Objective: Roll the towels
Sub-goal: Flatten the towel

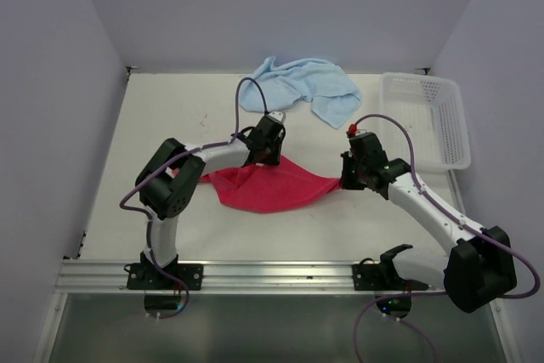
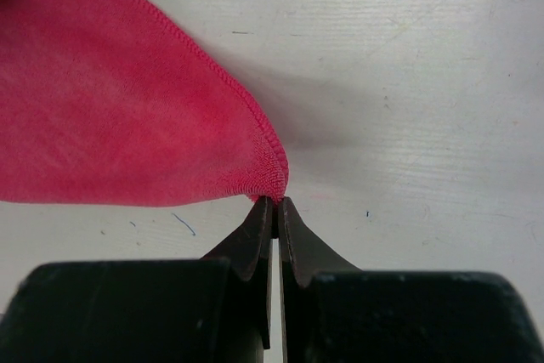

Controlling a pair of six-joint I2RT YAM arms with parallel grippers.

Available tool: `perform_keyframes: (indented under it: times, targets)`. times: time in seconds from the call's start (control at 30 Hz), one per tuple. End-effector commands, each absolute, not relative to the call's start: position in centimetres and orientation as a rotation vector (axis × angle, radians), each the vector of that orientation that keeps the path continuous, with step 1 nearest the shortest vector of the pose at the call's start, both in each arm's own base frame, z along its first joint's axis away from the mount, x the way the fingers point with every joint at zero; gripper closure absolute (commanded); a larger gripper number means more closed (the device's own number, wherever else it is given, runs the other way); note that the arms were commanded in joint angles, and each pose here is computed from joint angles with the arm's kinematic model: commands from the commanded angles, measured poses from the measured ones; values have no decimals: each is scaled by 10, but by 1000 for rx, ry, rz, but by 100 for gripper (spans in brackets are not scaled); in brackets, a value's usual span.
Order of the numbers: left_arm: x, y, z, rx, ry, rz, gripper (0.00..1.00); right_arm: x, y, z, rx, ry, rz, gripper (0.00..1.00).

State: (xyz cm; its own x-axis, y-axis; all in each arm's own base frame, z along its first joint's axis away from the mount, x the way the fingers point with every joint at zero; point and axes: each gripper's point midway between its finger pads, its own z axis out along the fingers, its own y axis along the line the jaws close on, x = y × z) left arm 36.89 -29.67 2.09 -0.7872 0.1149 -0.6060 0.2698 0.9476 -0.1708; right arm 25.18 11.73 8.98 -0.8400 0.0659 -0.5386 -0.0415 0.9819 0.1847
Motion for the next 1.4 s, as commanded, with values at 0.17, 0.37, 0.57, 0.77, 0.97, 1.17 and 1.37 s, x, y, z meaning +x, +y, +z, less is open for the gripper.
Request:
perform_keyframes:
  times: [0.17,0.37,0.57,0.77,0.97,1.17,1.37]
  targets:
    - [363,-290,7,258,2485,-279,94,263,124,98,29,2519,294,100]
    - [380,-271,57,177,2373,-189,100,284,135,108,4,2485,320,100]
    - [385,-221,212,-32,2050,-207,100,330,152,132,-51,2443,307,100]
    - [348,-170,329,-150,1799,-261,100,395,196,171,-144,2310,448,100]
    - [311,-129,382,-203,1665,-257,100,459,258,246,-219,2130,695,100]
    - [294,-70,425,-334,1594,-22,100,485,331,336,-322,1957,868,100]
    - [270,-18,476,-466,1477,160,100,482,397,401,-302,1762,1100,100]
